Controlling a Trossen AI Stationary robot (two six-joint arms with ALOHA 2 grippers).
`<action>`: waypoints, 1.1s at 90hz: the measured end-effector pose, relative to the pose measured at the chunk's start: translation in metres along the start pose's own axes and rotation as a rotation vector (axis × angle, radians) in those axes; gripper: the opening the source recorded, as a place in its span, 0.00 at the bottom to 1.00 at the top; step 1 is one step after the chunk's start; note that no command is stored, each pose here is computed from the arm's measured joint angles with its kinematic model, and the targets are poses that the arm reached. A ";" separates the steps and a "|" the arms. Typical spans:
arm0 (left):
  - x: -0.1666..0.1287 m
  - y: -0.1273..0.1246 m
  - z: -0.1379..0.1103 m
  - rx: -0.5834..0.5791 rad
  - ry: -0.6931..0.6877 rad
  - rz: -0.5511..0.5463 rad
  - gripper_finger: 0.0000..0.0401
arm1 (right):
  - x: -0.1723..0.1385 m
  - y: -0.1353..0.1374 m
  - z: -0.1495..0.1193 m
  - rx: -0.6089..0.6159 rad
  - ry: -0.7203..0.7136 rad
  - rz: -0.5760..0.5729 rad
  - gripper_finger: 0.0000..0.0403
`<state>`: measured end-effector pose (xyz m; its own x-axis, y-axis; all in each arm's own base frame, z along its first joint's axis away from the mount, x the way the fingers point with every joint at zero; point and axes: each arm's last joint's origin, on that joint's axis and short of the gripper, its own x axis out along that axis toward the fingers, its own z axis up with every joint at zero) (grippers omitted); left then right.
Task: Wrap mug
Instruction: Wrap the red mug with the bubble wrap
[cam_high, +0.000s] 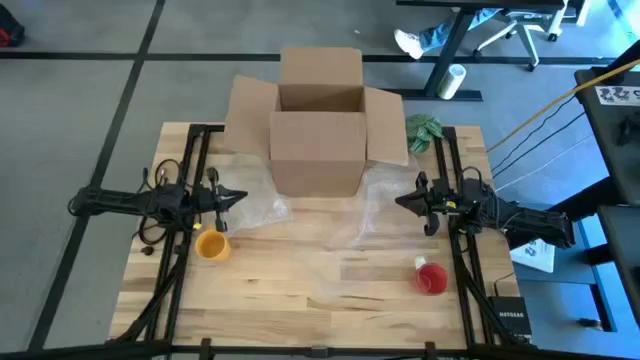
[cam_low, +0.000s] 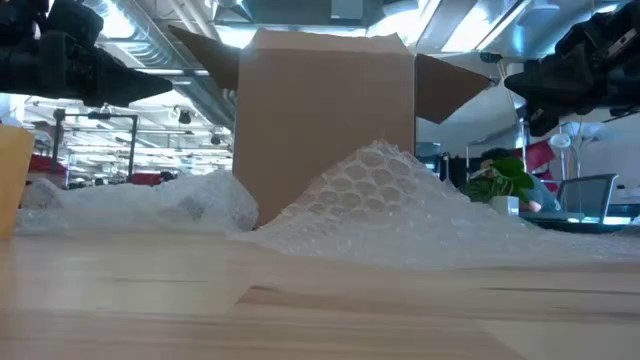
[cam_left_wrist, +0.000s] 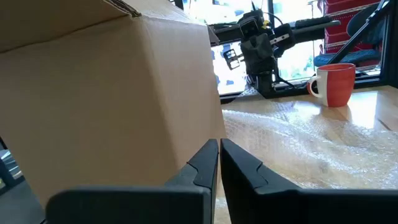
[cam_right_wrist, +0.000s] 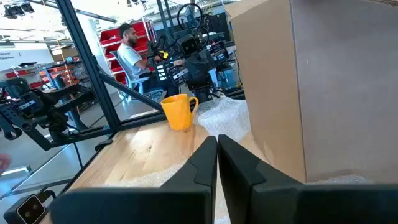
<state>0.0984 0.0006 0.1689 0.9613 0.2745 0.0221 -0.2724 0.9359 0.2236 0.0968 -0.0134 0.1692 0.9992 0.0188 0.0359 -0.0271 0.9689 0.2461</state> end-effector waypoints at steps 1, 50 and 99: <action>0.000 0.000 0.000 0.000 0.000 0.000 0.00 | 0.000 0.000 0.000 0.000 0.000 0.000 0.00; 0.000 0.000 0.000 0.000 0.000 0.000 0.00 | 0.000 0.000 0.000 0.000 0.000 0.000 0.00; 0.000 0.000 0.000 -0.033 0.000 0.000 0.00 | 0.000 0.000 0.000 0.000 0.000 0.000 0.00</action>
<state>0.0984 0.0006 0.1689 0.9614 0.2742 0.0225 -0.2733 0.9427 0.1914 0.0968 -0.0134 0.1692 0.9992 0.0190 0.0361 -0.0273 0.9689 0.2461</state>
